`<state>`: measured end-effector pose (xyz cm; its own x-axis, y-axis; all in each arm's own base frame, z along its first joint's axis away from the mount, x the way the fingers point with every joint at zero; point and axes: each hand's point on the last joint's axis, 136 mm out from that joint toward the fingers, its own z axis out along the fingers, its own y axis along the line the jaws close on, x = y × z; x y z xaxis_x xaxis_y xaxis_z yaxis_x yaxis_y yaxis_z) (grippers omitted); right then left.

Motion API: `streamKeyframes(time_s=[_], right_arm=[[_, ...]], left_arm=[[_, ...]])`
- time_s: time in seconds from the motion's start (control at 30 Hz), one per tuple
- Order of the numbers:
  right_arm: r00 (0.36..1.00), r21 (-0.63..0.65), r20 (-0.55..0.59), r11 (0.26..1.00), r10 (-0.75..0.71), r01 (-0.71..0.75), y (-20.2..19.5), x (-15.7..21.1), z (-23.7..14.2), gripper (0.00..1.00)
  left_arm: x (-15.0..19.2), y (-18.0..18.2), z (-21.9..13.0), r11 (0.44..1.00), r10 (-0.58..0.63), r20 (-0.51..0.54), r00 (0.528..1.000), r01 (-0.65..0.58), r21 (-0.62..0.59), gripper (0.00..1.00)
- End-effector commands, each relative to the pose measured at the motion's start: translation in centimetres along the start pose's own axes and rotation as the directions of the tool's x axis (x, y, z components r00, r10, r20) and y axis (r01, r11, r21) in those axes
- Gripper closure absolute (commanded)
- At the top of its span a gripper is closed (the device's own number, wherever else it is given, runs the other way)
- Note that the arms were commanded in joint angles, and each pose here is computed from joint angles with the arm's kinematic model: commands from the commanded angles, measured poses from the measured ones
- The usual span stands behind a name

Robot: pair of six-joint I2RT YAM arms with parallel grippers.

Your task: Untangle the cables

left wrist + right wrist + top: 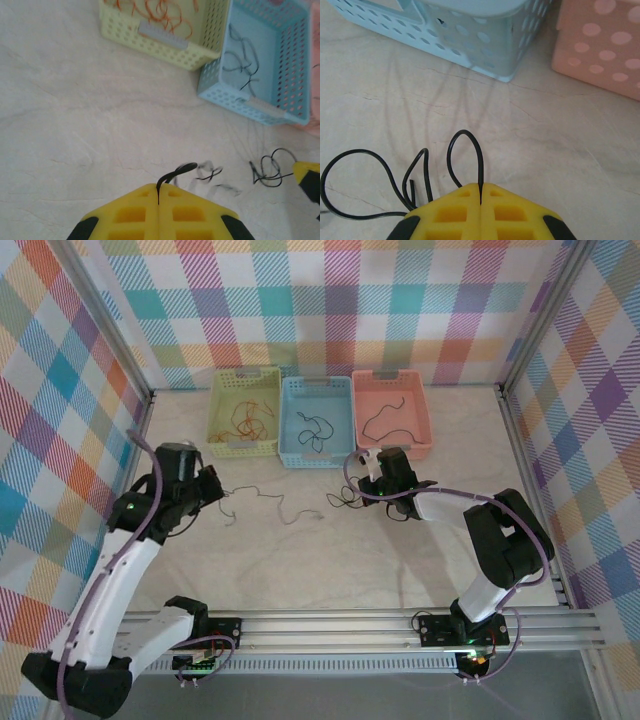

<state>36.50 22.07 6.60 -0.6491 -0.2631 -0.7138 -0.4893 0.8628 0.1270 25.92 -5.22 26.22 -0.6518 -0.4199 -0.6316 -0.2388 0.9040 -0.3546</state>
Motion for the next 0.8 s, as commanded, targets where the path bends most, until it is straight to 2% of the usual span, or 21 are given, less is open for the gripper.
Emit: streamKeyframes(time_s=[0.0, 0.13, 0.2, 0.33, 0.47, 0.77], right_arm=[[0.999, 0.026, 0.032, 1.0, 0.01, -0.011, -0.1, -1.5, -0.5, 1.0], [0.999, 0.031, 0.032, 0.999, 0.009, -0.01, -0.2, -1.5, -0.5, 1.0], [0.999, 0.027, 0.031, 1.0, 0.01, -0.011, -0.2, -1.5, -0.5, 1.0], [0.999, 0.015, 0.032, 1.0, 0.01, -0.01, 0.0, -1.5, -0.5, 1.0], [0.999, 0.002, 0.032, 1.0, 0.007, -0.007, 0.3, -1.5, -0.5, 1.0], [0.999, -0.019, 0.039, 1.0, 0.006, -0.005, 0.6, -1.7, -0.6, 1.0]], left_arm=[[-1.7, 1.1, -4.0, 0.999, 0.026, 0.079, 0.997, -0.023, -0.038, 1.0], [-3.4, 1.7, -7.5, 0.998, 0.037, 0.175, 0.984, -0.028, -0.053, 1.0], [-3.8, 1.0, -8.4, 0.999, 0.041, 0.189, 0.981, -0.039, -0.014, 1.0], [-3.3, -2.4, -8.4, 0.986, 0.046, 0.129, 0.991, -0.066, 0.154, 1.0], [-2.8, -6.0, -8.5, 0.941, 0.058, 0.07, 0.996, -0.078, 0.329, 1.0], [-2.9, -10.8, -8.0, 0.856, 0.087, -0.026, 0.996, -0.061, 0.514, 1.0]])
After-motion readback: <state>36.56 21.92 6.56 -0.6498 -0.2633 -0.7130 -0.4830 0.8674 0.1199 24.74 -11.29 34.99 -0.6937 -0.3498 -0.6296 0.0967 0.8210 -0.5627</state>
